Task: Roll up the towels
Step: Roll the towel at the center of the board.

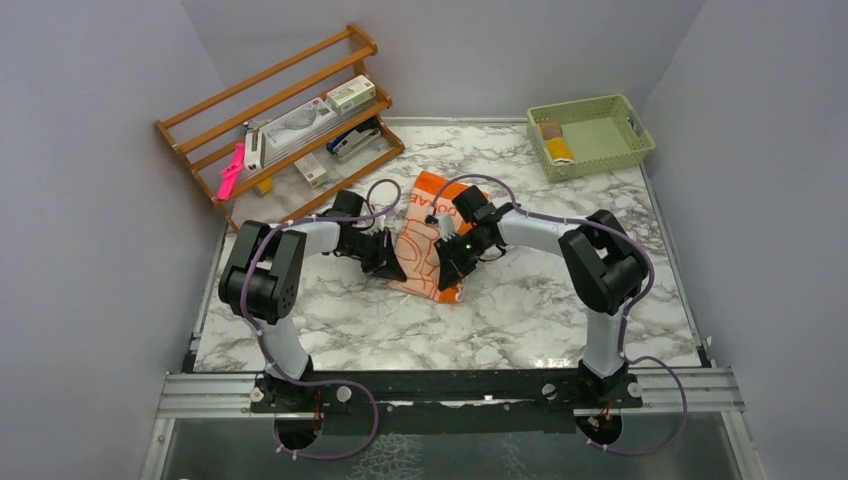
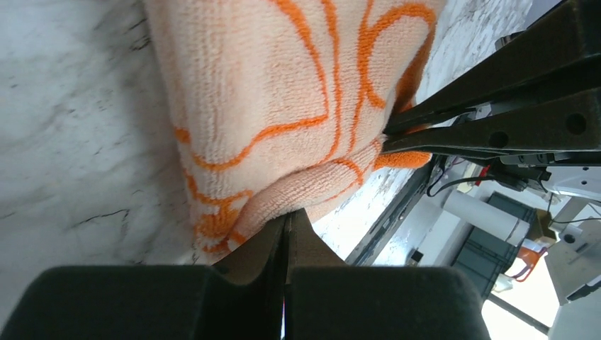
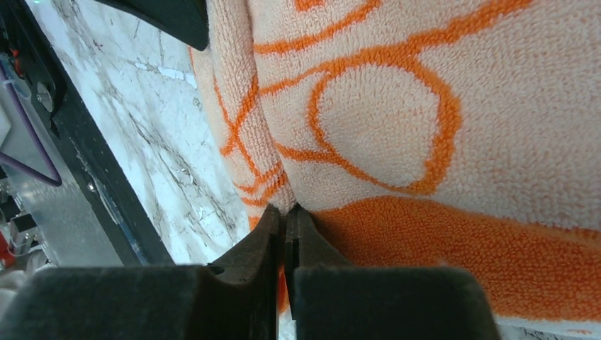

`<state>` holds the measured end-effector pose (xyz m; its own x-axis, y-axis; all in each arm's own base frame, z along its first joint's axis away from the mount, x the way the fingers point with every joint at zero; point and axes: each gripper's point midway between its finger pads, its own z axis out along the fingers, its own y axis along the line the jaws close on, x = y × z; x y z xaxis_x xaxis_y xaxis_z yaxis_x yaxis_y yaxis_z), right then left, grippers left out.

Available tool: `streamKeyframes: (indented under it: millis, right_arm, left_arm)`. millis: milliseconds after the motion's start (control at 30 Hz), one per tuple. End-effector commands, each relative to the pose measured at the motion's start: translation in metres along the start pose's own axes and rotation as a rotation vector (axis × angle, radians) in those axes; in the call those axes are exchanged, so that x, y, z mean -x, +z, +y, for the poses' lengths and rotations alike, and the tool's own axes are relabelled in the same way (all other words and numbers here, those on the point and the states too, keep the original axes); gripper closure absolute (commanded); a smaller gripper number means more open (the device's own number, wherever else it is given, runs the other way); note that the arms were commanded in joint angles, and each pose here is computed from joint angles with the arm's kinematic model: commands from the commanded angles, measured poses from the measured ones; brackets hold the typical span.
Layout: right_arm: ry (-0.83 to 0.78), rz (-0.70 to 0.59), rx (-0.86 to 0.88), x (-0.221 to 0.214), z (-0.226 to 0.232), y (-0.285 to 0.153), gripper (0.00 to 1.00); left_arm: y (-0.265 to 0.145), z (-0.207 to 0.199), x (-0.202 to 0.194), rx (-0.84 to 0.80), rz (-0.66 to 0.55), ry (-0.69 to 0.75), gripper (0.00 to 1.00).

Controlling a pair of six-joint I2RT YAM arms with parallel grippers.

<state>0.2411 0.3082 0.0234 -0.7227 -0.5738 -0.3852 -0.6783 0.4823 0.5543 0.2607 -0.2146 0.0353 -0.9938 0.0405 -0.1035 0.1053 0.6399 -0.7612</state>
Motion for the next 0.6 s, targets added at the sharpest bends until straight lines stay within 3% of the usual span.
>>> streamKeyframes:
  millis: [0,67,133,233,433,567]
  right_arm:
    - [-0.015,0.040,-0.073,-0.016,-0.013,0.000,0.99]
    - [-0.081,-0.004,-0.087,-0.003,-0.009,-0.009,0.97]
    - [-0.184,-0.077,-0.127,0.017,0.001,-0.022,0.80]
    - [-0.347,-0.175,-0.195,0.044,0.025,-0.040,0.67]
    - [-0.684,-0.292,-0.300,0.060,0.085,-0.034,0.65]
    - [-0.778,-0.280,-0.327,0.053,0.099,-0.009,0.66]
  left_arm:
    - [-0.006,0.036,-0.005,0.088,0.000,-0.038,1.00]
    - [-0.006,0.037,-0.005,0.085,0.000,-0.038,1.00]
    - [-0.004,0.037,-0.006,0.075,0.009,-0.047,1.00]
    - [-0.001,0.038,-0.009,0.064,0.025,-0.060,1.00]
    - [0.002,0.040,-0.011,0.060,0.040,-0.071,1.00]
    - [0.003,0.041,-0.012,0.059,0.046,-0.077,1.00]
